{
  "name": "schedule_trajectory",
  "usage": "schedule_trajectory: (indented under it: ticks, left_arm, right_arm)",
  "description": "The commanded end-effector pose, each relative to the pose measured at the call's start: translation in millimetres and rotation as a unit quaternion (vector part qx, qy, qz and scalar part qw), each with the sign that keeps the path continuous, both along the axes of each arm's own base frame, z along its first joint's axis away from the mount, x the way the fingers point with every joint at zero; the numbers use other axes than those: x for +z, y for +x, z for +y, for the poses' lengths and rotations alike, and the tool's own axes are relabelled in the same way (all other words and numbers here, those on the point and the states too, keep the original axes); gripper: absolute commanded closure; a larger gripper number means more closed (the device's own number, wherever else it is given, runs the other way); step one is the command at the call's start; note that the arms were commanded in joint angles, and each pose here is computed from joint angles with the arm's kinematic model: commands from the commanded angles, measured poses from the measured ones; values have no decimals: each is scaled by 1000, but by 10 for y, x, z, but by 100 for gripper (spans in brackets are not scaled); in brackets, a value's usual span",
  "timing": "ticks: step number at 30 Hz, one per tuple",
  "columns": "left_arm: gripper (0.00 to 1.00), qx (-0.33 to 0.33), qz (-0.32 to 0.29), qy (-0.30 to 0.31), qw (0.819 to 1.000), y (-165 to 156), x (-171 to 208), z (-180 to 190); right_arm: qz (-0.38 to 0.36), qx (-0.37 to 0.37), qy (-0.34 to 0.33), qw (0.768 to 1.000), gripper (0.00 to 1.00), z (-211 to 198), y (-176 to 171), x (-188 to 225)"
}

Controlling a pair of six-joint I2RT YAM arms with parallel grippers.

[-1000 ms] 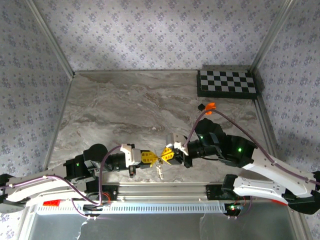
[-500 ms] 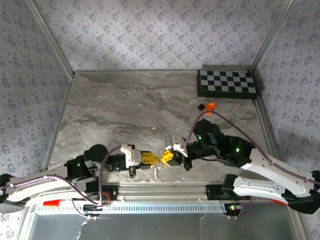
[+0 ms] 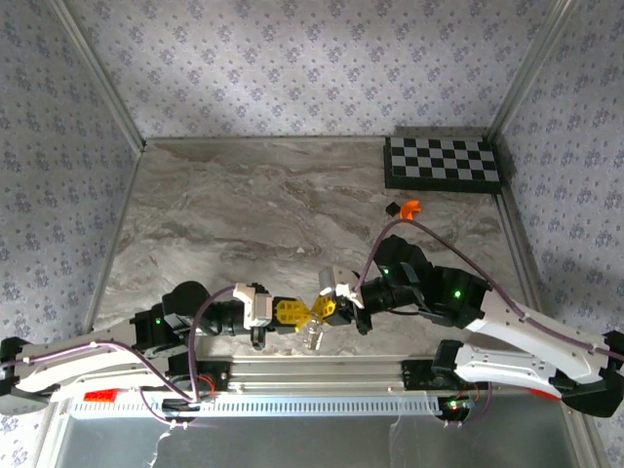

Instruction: Put the keys on the keyring

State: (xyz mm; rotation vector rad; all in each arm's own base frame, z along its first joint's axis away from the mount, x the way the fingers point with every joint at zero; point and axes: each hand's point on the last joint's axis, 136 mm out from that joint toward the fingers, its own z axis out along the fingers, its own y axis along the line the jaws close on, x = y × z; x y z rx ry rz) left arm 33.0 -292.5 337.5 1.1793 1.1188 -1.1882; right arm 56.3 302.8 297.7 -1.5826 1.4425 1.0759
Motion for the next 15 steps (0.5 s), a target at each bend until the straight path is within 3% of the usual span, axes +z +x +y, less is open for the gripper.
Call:
schedule_trajectory:
  ticks: [1, 4, 10, 15]
  left_arm:
    - [100, -20, -4, -49, 999, -69, 274, 24]
    - [100, -16, -5, -53, 998, -61, 288, 41]
    - [100, -15, -8, -55, 998, -69, 309, 73]
    - [100, -19, -6, -53, 998, -80, 307, 73]
  right_arm:
    - [-20, 10, 22, 1000, 100, 2, -41, 83]
    - [-25, 5, 32, 999, 100, -40, -54, 123]
    - [-27, -10, 55, 998, 76, -159, -80, 188]
    - [-31, -8, 81, 996, 73, -223, -124, 290]
